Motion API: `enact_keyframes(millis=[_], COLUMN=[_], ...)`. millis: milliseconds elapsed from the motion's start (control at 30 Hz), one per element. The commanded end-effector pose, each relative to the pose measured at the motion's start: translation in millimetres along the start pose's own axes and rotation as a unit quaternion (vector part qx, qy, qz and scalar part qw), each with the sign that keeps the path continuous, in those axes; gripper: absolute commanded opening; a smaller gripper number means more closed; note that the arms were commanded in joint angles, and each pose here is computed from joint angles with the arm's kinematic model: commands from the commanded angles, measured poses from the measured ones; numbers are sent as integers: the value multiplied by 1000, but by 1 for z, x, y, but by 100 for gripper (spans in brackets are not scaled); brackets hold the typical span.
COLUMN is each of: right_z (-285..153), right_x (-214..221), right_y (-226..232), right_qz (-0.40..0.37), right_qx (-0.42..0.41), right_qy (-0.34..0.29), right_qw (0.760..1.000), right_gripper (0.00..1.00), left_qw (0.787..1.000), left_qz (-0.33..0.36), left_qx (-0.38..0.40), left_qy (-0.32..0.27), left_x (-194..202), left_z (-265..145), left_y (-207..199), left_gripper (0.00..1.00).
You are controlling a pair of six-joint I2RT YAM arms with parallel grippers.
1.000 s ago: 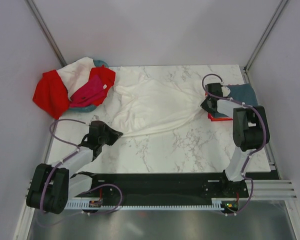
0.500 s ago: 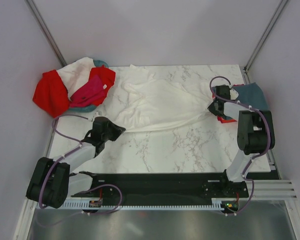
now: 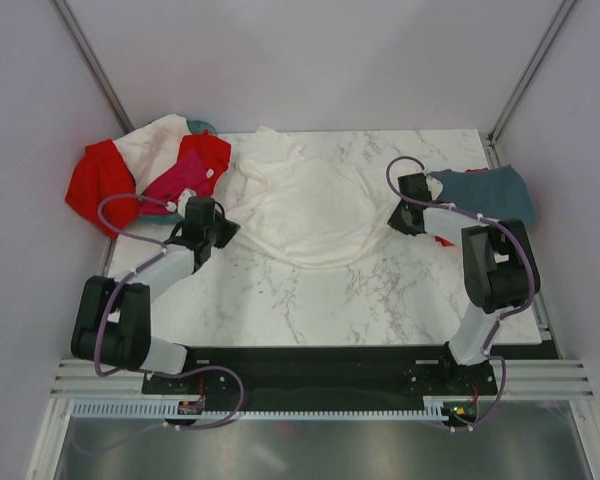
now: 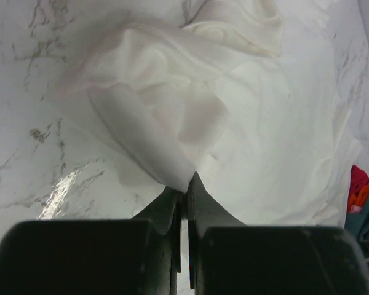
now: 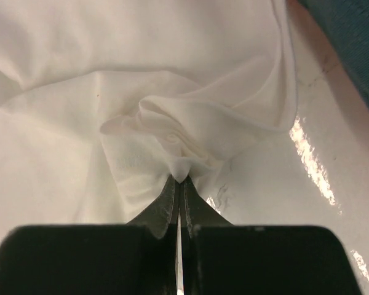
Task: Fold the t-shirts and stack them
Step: Fold the tshirt
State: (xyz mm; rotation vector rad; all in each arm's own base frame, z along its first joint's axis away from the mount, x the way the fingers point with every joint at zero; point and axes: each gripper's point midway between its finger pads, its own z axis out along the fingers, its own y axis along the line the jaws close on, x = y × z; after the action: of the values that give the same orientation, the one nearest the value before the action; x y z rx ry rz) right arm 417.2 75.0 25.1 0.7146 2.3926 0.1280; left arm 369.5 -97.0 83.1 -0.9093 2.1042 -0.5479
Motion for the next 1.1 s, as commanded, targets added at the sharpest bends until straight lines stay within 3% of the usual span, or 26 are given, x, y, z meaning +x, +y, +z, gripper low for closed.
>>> enact_keyframes(millis=[0,67,200,367,567,700,800,967,1067], right_z=[-28,-41,-108,-198,-328,-427,-477,-510,-490], right_x=[-7,-15,-63,-112,-158,-174,-182,-191,-195], right_y=[18,19,15,19,21,15,-3,-17,-9], right_qz=[8,9,13,52,102,116,136,149,149], right_qx=[-31,-38,-46,-102,-206,-304,-320,-314,-297], right_qy=[-9,-26,-105,-204,-329,-422,-472,-503,-485], right_qw=[999,999,993,972,916,846,810,792,809], right_gripper=[0,0,0,0,0,0,0,0,0], left_qw=[999,999,994,988,970,943,923,909,918], left_qz=[12,11,18,-5,-1,-18,-20,-10,-9], left_qx=[-12,3,-40,32,106,174,214,231,214], left_qy=[-30,-39,-104,-152,-218,-283,-320,-347,-334], left_x=[-26,-34,-88,-135,-180,-204,-216,-231,-235], left_z=[7,0,-40,-105,-206,-284,-332,-360,-336], left_y=[-14,-25,-42,-83,-130,-155,-168,-182,-187], left_gripper=[2,2,2,2,2,2,2,2,2])
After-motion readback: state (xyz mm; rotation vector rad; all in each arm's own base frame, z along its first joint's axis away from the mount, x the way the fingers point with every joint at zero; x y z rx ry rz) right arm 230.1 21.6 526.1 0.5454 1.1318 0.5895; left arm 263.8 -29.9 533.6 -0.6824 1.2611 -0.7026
